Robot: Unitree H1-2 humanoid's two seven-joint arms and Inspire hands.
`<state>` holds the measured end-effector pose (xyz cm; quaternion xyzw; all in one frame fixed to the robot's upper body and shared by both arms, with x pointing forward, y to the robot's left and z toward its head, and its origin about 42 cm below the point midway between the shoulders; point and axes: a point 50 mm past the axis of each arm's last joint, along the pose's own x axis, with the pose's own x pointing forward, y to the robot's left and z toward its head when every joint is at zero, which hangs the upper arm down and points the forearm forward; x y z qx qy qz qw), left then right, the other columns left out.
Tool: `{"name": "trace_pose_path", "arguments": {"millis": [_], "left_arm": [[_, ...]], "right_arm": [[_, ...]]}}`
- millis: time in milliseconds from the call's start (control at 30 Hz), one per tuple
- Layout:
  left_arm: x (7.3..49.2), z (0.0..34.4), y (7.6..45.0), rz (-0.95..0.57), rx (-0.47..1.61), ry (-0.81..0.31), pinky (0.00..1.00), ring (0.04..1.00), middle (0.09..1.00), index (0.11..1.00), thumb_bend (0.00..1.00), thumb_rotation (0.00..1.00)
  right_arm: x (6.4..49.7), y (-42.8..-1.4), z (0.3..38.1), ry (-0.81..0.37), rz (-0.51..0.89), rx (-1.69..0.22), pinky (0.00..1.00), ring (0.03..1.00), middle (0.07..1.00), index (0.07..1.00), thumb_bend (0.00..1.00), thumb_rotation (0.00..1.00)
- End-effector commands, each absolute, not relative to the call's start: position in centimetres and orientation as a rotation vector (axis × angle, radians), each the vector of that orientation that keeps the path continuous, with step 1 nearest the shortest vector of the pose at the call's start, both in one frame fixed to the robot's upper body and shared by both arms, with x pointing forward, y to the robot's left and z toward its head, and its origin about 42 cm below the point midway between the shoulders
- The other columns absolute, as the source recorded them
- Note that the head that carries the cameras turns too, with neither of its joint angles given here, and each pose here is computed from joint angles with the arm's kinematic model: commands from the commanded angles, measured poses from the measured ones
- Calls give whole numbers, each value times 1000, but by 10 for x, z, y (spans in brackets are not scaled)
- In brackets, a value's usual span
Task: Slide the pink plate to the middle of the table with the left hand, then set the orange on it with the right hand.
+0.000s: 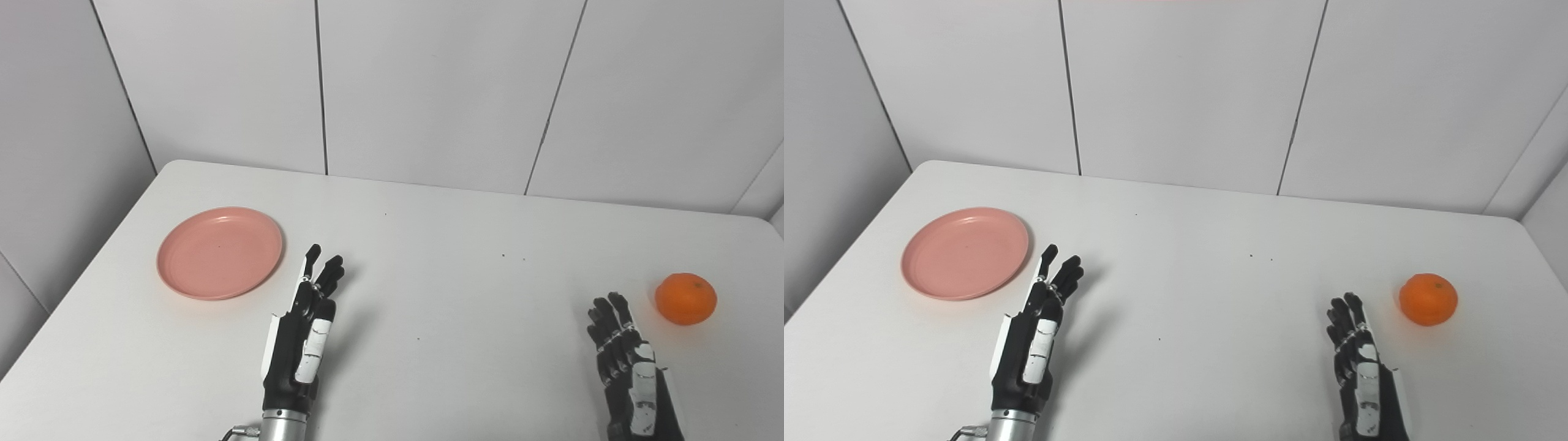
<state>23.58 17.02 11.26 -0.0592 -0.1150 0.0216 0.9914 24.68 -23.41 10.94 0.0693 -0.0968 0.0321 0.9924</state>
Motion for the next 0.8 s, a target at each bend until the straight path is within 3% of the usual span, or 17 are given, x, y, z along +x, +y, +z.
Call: {"name": "trace_pose_path", "arguments": {"millis": [0,200,533,767], "left_arm": [[217,83,169,75,-165,-80,934,870,870,920,890,858],[241,114,175,60,-164,-139,897,856,867,907,934,869],[274,165,179,21,-137,-292,920,865,883,912,905,908],[297,210,187,-28,-162,-392,917,877,888,910,948,915]], "right_arm": [[243,-242,69,-94,29,129,962,947,931,939,797,974],[242,-238,70,-99,23,131,943,939,927,923,819,963],[242,-235,71,-99,28,131,919,926,905,907,848,948],[242,-233,71,-105,34,139,909,921,898,901,855,932]]}}
